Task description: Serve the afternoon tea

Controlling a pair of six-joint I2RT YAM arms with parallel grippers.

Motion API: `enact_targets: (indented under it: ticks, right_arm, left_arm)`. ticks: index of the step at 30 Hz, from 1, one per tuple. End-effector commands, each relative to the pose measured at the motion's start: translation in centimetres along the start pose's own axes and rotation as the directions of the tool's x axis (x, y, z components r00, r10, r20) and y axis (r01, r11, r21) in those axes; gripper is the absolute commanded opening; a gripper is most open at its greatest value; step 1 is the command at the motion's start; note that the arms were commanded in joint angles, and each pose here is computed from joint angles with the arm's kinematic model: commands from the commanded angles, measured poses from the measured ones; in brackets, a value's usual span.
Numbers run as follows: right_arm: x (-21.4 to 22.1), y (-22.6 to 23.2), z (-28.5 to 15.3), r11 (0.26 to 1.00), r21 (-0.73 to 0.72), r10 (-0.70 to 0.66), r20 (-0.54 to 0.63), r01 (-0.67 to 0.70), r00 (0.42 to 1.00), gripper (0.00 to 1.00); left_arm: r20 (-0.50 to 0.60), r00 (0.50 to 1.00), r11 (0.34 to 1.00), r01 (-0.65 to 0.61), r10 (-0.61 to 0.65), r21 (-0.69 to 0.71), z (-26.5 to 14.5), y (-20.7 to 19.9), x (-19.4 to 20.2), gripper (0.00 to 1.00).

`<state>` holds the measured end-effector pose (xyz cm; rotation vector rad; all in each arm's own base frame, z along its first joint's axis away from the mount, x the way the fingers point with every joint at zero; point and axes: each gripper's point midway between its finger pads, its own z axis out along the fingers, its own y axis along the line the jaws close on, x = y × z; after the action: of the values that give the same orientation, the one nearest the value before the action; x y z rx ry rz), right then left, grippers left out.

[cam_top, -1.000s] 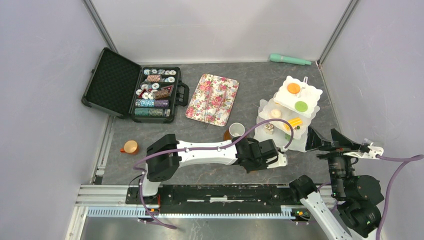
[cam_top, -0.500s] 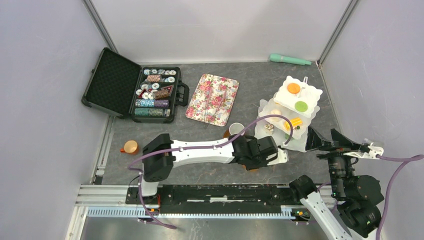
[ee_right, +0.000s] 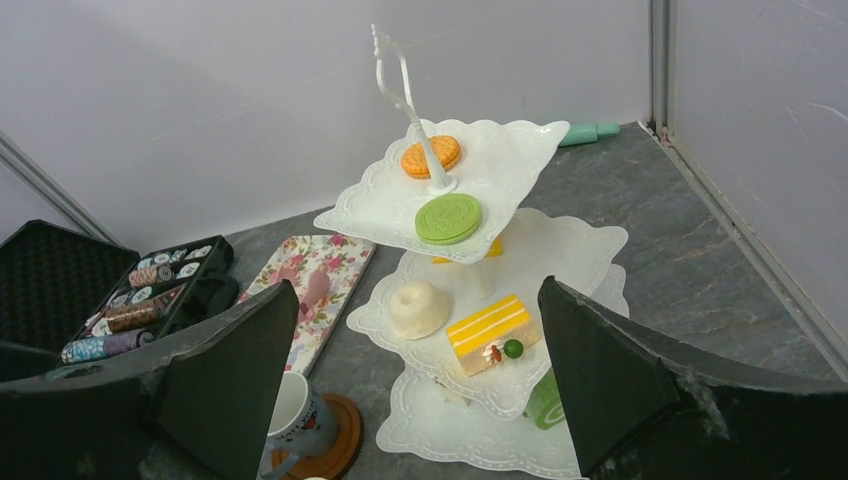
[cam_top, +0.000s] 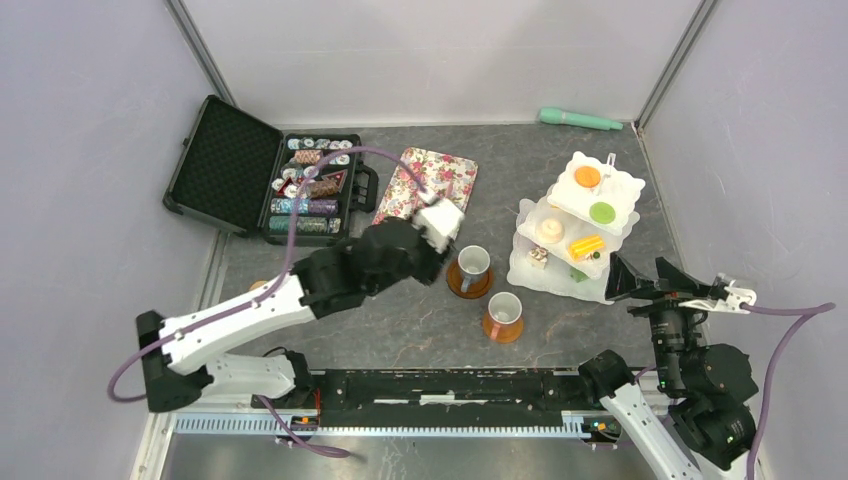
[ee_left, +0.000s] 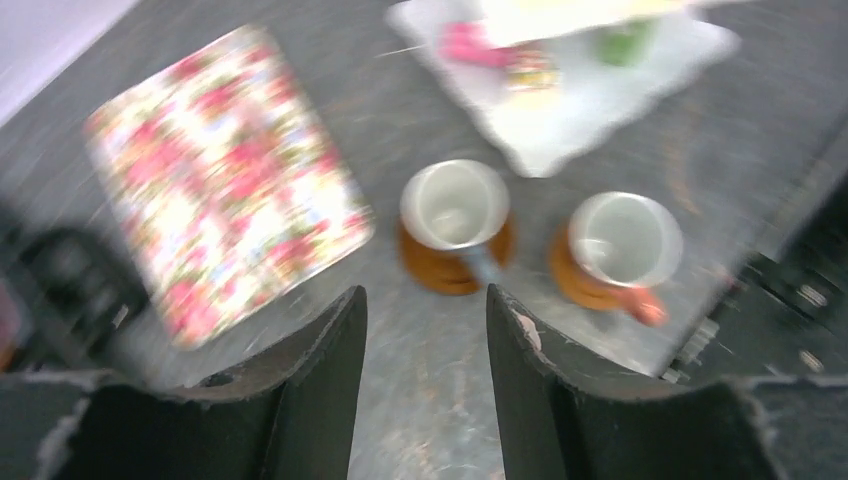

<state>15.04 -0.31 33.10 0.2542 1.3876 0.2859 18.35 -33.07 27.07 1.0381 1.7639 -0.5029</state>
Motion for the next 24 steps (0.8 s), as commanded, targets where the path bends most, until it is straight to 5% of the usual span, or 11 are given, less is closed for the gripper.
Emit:
enact_targets:
  ticks: [1, 6, 11, 19, 24]
  right_arm:
    - [-2.3, -0.7, -2.5, 0.995, -0.050, 0.095, 0.136, -0.089, 0.986, 0.98]
    - [-1.9, -0.4, -2.2, 0.994, -0.057, 0.104, 0.128, -0.097, 0.986, 0.98]
    - [-1.5, -0.2, -2.1, 0.992, -0.064, 0.111, 0.116, -0.104, 0.987, 0.98]
    - [-1.3, 0.1, -2.0, 0.991, -0.073, 0.115, 0.102, -0.108, 0.988, 0.98]
    - [-1.2, -0.1, -2.1, 0.991, -0.069, 0.119, 0.101, -0.113, 0.988, 0.98]
  left_arm:
    - [0.094, 0.931, 0.786, 0.350, -0.353, -0.509, -3.2, 11.3, 4.8, 0.53]
    - [0.198, 0.778, 0.357, 0.478, -0.596, -0.803, -8.8, 18.5, 15.0, 0.51]
    - [0.424, 0.617, 0.017, 0.579, -0.662, -0.815, -11.6, 19.9, 22.1, 0.54]
    - [0.537, 0.247, -0.260, 0.667, -0.806, -0.698, -8.6, 19.3, 29.6, 0.38]
    - [0.519, 0.136, -0.340, 0.612, -0.844, -0.714, -7.4, 18.6, 32.0, 0.12]
